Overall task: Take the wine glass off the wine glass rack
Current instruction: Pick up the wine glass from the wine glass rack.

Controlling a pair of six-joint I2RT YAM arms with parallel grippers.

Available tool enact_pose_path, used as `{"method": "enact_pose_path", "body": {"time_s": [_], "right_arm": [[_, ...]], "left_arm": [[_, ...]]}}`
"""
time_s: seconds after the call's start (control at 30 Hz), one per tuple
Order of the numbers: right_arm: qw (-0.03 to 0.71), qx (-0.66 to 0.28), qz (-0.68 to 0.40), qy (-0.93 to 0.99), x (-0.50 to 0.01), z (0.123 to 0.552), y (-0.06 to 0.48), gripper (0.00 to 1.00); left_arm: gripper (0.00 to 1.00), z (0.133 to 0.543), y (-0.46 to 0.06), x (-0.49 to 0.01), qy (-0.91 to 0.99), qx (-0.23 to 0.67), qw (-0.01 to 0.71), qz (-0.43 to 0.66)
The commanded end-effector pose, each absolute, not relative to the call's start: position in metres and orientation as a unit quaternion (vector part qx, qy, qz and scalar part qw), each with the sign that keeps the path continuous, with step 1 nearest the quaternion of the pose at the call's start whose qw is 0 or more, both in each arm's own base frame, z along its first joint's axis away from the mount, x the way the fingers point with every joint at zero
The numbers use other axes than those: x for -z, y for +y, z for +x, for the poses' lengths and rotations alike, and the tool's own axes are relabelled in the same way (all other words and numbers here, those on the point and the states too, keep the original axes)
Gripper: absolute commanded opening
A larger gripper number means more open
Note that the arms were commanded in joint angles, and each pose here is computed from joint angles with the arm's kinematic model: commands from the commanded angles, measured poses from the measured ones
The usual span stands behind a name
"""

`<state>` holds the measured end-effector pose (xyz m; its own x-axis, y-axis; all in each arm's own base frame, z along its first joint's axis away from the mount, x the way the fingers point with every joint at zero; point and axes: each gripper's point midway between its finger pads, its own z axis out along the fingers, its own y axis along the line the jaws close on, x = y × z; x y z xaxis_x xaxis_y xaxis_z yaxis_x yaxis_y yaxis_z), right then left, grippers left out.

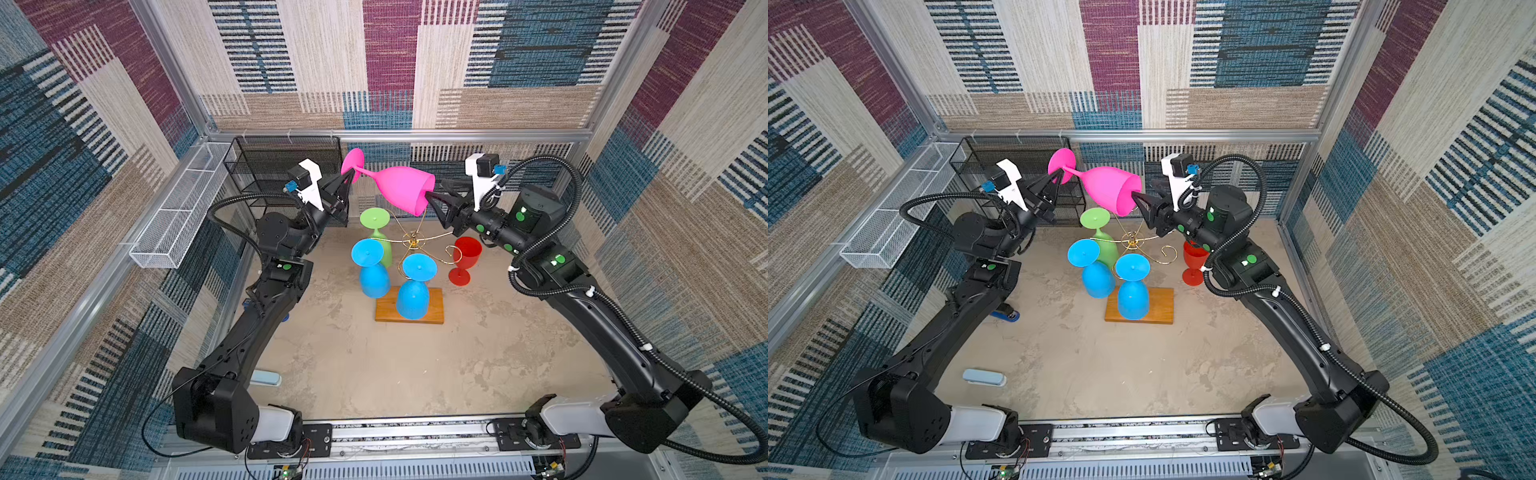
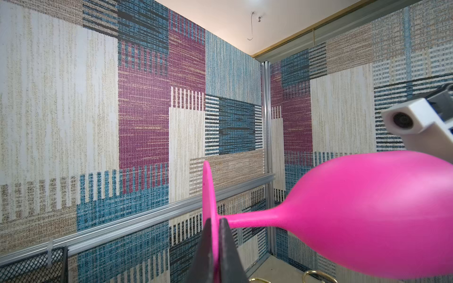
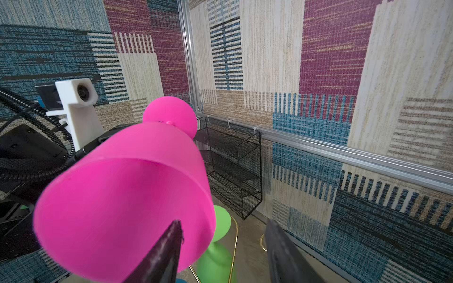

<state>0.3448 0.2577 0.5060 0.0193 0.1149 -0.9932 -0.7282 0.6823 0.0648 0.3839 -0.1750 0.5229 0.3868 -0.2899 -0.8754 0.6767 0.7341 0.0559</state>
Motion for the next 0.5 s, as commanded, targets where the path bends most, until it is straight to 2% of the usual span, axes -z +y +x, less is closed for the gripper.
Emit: {"method": "enact_pose_path", "body": {"time_s": [0.0, 0.17, 0.47], "right_arm": [[0.673, -0.335, -0.257, 0.608, -0.517, 0.343, 0.265, 0.54], [0.667, -0.345, -0.268, 0.604, -0.518, 0.348, 0.273, 0.47], [0.651, -0.356, -0.282, 0.608, -0.512, 0.353, 0.284, 0.18]], "left_arm": [[0.00, 0.375, -0.176, -0.530, 0.449, 0.311, 0.809, 0.217], [0.00, 0.374, -0.178, -0.528, 0.451, 0.319, 0.804, 0.221], [0.00, 0.377, -0.181, -0.525, 0.461, 0.331, 0.793, 0.222]]}}
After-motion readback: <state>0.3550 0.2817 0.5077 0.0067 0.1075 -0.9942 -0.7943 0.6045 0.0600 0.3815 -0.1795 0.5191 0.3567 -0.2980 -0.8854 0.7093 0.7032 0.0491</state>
